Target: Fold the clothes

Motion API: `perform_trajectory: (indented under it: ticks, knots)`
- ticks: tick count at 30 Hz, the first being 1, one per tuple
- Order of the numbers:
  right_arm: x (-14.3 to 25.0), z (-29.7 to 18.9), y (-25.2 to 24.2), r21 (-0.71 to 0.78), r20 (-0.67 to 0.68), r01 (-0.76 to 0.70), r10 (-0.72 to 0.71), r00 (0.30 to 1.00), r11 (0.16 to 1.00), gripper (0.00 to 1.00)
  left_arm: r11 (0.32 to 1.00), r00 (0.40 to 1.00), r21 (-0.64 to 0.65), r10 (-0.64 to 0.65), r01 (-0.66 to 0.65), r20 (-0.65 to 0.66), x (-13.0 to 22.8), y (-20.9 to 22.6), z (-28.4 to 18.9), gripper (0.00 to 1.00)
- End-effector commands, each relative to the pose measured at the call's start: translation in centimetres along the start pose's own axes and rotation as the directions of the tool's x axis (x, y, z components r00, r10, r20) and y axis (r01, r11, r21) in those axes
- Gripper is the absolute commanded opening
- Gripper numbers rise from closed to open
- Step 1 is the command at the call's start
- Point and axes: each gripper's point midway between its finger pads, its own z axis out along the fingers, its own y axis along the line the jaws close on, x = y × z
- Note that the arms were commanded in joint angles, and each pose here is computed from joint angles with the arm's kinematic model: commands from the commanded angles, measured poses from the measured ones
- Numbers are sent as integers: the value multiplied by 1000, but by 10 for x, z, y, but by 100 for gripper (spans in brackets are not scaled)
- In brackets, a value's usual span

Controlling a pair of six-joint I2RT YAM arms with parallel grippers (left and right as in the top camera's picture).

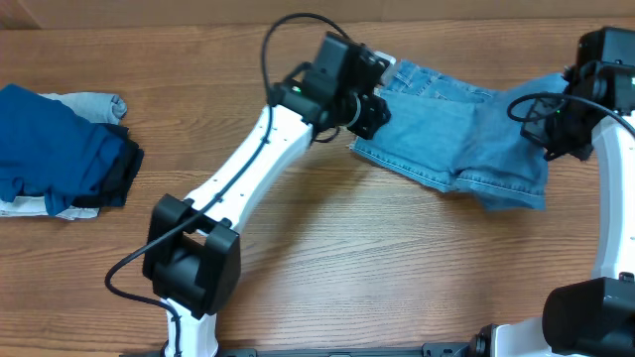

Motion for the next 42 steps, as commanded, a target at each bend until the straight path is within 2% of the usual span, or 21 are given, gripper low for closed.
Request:
perform_trajectory:
  ticks: [1, 4, 6, 9, 12, 13, 17, 19, 22, 25, 28, 31, 32, 33, 35, 37, 39, 41, 42]
  knots:
    - [1, -10, -14, 50, 8, -6, 6, 1000, 999, 4, 998, 998, 17, -61, 61, 3, 8, -5, 74, 22]
    - [6, -9, -27, 124, 2, -59, 59, 998, 991, 4, 991, 993, 76, -113, 110, 29, 8, 0, 106, 18]
    - [5, -3, -23, 103, 3, -57, 57, 998, 993, 4, 986, 988, 100, -140, 134, 60, 6, 5, 124, 15]
    - [5, 2, 8, -60, -11, 43, -44, 999, 997, 4, 982, 987, 108, -157, 153, 25, 15, 10, 124, 11]
    - [-2, -7, 46, -246, 35, 117, -112, 993, 962, 4, 986, 984, 82, -154, 147, 90, -11, 29, 85, 13]
    - [-6, -22, 67, -360, 68, 158, -143, 987, 920, 4, 988, 982, 66, -144, 137, 118, -22, 37, 64, 14]
    - [-17, -97, 117, -541, 228, 293, -198, 953, 788, 4, 989, 980, -87, -107, 123, 167, -38, 77, -18, 15]
    - [-15, -147, 143, -534, 349, 402, -239, 906, 744, 4, 980, 978, -151, -101, 130, 183, -40, 91, -60, 16]
    - [2, -193, 176, -570, 430, 486, -264, 864, 662, 4, 969, 980, -215, -84, 123, 183, -35, 96, -107, 16]
    - [53, -239, 236, -695, 487, 593, -341, 804, 406, 4, 917, 981, -370, -88, 149, 175, -24, 110, -145, 16]
    - [101, -272, 282, -719, 557, 658, -380, 738, 223, 4, 850, 967, -479, -124, 219, 221, -18, 128, -187, 16]
    - [147, -307, 314, -709, 639, 703, -380, 669, 45, 4, 790, 941, -530, -168, 307, 294, -11, 151, -234, 16]
    - [158, -320, 322, -702, 666, 712, -363, 652, -9, 4, 750, 914, -546, -196, 372, 354, -6, 167, -265, 16]
    - [162, -327, 326, -683, 694, 729, -350, 629, -45, 4, 719, 893, -554, -218, 420, 395, 0, 178, -289, 16]
    - [165, -325, 326, -623, 746, 779, -356, 562, -76, 4, 707, 881, -548, -241, 447, 408, 9, 183, -303, 17]
    - [164, -303, 316, -567, 763, 821, -420, 492, -69, 4, 708, 887, -553, -245, 440, 392, 12, 183, -301, 16]
    - [173, -275, 311, -504, 769, 857, -509, 388, -107, 4, 706, 886, -555, -241, 440, 395, 11, 184, -302, 16]
    - [179, -267, 325, -557, 750, 816, -518, 412, -158, 4, 692, 886, -570, -240, 443, 398, 12, 186, -304, 17]
    - [177, -266, 337, -595, 734, 789, -506, 453, -156, 4, 670, 883, -589, -243, 451, 401, 16, 191, -309, 17]
